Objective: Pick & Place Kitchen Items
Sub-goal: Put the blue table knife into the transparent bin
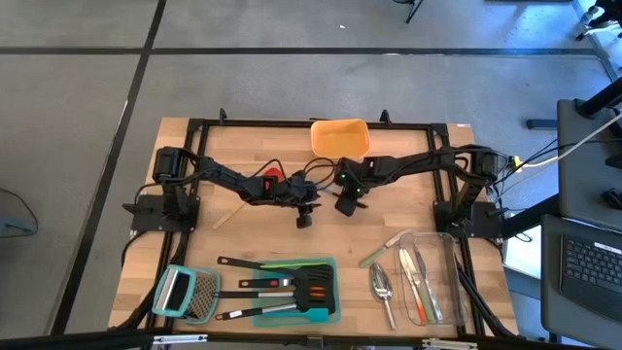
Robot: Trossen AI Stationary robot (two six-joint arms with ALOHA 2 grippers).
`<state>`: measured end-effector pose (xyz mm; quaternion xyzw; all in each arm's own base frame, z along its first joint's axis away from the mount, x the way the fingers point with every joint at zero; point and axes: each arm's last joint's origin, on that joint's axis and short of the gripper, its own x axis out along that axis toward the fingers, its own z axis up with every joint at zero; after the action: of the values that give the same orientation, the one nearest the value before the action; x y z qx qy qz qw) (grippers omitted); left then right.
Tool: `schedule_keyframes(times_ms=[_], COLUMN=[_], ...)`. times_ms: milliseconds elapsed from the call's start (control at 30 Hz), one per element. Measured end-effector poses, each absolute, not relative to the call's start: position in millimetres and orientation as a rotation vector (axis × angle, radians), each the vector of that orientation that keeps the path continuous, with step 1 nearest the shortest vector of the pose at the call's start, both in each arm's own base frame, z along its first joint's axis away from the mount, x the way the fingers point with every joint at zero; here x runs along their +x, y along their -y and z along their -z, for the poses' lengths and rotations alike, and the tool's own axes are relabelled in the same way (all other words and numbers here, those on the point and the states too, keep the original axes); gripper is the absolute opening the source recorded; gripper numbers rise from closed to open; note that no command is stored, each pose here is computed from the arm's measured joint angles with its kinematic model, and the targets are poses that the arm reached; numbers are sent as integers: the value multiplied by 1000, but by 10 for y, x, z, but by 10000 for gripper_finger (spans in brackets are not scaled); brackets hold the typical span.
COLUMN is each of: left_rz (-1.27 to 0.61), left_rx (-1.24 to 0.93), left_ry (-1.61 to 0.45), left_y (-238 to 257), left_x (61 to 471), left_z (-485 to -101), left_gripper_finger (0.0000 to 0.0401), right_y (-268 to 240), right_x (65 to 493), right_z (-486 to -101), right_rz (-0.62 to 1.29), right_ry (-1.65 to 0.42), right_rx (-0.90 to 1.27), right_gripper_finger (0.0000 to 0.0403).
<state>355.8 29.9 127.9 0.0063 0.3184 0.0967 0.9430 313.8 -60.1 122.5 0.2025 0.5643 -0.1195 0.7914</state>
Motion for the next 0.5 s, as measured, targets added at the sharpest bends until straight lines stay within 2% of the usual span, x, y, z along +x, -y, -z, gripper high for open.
schedule_keyframes(times_ms=[300,400,500], left_rz=[-200,-199,-192], left_rx=[6,5,7], left_ry=[-668,-675,-679], left_y=[-298,-292,-266], left_x=[3545,3542,3541], left_z=[-1263,-1258,-1255], left_gripper_finger=[125,125,125], right_y=[413,313,231], right_x=[3155,3146,3137], right_z=[-1232,-1230,-1227], right_rz=[268,267,307], right_ry=[-1238,-1263,-1275], right_rx=[378,356,350], right_gripper_finger=[239,267,277])
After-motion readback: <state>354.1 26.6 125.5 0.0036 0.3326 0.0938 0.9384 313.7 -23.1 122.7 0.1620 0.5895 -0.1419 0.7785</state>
